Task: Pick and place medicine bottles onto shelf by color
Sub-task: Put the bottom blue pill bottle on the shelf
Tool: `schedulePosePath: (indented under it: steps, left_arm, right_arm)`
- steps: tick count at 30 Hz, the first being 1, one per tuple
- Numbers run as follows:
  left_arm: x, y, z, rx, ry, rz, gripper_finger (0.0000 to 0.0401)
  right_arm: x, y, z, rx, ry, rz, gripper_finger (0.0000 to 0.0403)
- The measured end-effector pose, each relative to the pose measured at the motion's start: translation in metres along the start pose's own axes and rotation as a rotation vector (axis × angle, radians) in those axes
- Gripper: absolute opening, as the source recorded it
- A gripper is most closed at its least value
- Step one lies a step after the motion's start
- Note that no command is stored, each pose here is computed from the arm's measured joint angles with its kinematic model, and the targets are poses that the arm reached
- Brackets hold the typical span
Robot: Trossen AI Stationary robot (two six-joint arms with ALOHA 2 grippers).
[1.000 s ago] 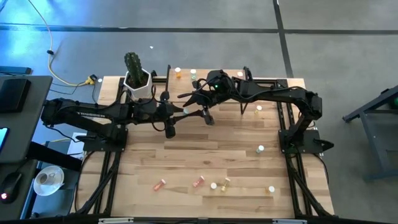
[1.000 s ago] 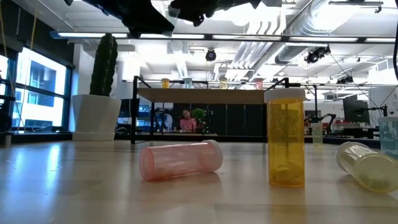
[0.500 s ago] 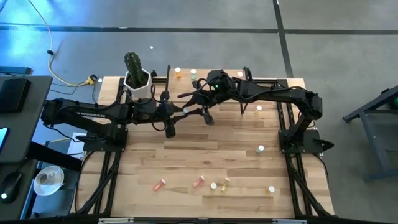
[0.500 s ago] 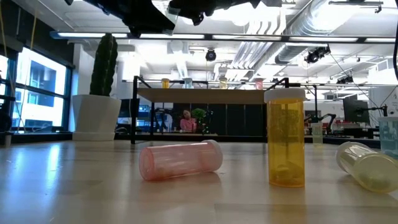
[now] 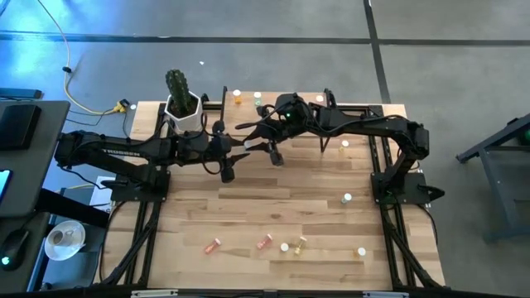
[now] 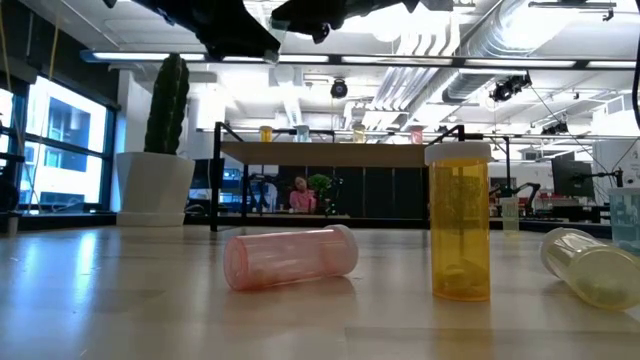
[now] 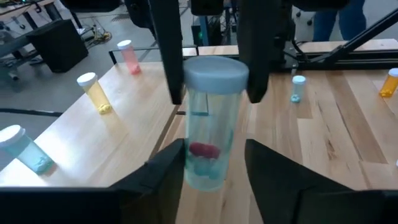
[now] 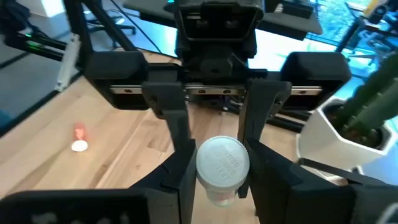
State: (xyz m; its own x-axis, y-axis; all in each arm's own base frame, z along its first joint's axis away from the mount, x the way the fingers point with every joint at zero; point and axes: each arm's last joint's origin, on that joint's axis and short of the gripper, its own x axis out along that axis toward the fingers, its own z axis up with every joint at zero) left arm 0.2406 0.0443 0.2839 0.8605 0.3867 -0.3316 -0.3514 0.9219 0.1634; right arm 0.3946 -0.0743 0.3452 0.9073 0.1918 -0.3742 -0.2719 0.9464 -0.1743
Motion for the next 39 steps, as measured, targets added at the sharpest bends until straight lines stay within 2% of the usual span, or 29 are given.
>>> schedulePosePath:
  steps: [6,11,20,24,26,29,33,39]
  left_arm:
    - [-0.003,0.006,0.001,0.030,0.007,0.100,0.0195]
    - [-0.007,0.016,0.002,0.039,0.000,0.144,0.0196]
    - [-0.019,0.034,0.002,0.035,0.018,0.204,0.0197]
    - [-0.025,0.037,0.003,0.029,0.011,0.212,0.0197]
    - [-0.027,0.038,0.004,0.027,0.007,0.214,0.0197]
    - [-0.030,0.038,0.005,0.027,-0.002,0.215,0.0197]
    - [-0.031,0.038,0.005,0.028,0.000,0.215,0.0197]
    - [-0.031,0.038,0.005,0.045,0.003,0.217,0.0197]
  right_arm:
    - [-0.004,-0.006,0.000,0.002,-0.001,-0.033,0.0107]
    - [-0.017,-0.025,0.005,0.044,-0.003,-0.144,0.0107]
    - [-0.068,-0.068,0.038,0.058,-0.026,-0.292,0.0107]
    - [-0.085,-0.084,0.042,0.036,-0.049,-0.338,0.0107]
    - [-0.090,-0.092,0.035,0.045,-0.049,-0.327,0.0107]
    - [-0.085,-0.105,0.007,0.123,-0.057,-0.287,0.0107]
    - [-0.072,-0.114,-0.036,0.232,-0.043,-0.346,0.0107]
    - [-0.061,-0.111,-0.062,0.297,-0.025,-0.386,0.0107]
